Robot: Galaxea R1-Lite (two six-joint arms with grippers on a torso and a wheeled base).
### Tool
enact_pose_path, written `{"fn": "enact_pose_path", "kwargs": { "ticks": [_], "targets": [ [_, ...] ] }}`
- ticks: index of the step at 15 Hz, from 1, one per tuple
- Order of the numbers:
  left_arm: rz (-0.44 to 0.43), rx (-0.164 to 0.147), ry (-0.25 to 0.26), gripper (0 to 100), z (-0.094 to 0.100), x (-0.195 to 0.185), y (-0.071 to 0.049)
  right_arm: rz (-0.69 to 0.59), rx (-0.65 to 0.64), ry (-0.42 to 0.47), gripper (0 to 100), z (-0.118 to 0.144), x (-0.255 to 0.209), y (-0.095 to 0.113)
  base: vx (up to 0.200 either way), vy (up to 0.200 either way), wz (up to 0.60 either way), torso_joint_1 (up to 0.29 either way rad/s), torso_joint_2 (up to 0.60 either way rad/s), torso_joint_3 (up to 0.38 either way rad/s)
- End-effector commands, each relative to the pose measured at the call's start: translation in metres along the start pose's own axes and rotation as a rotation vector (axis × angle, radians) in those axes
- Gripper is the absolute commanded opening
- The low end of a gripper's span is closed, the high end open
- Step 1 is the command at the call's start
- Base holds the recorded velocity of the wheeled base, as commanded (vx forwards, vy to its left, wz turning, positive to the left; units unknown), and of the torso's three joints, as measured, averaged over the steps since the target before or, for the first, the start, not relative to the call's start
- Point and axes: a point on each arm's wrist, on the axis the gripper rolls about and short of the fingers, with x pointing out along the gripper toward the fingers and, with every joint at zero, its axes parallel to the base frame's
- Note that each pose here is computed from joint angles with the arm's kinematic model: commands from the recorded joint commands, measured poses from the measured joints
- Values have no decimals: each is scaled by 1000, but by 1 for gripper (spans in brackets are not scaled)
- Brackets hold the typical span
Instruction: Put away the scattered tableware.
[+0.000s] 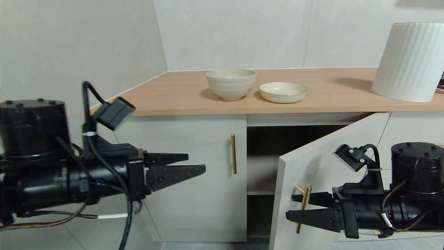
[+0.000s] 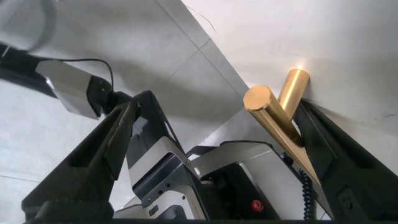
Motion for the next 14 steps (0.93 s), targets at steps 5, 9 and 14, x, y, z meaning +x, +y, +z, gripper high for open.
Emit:
{"fn": "enact_pose_path", "kwargs": {
  "ticks": [5,9,14],
  "targets": [
    [-41,-95,216,100,-65,85,30,-1,1,3,100,-1,0,0,0,0,0,0,0,0],
    [20,-125,157,0,-74,111,26,-1,3,3,100,-1,0,0,0,0,0,0,0,0],
    [1,-117,129,0,-70,113,26,-2,3,4,100,-1,0,0,0,0,0,0,0,0]
  ]
}}
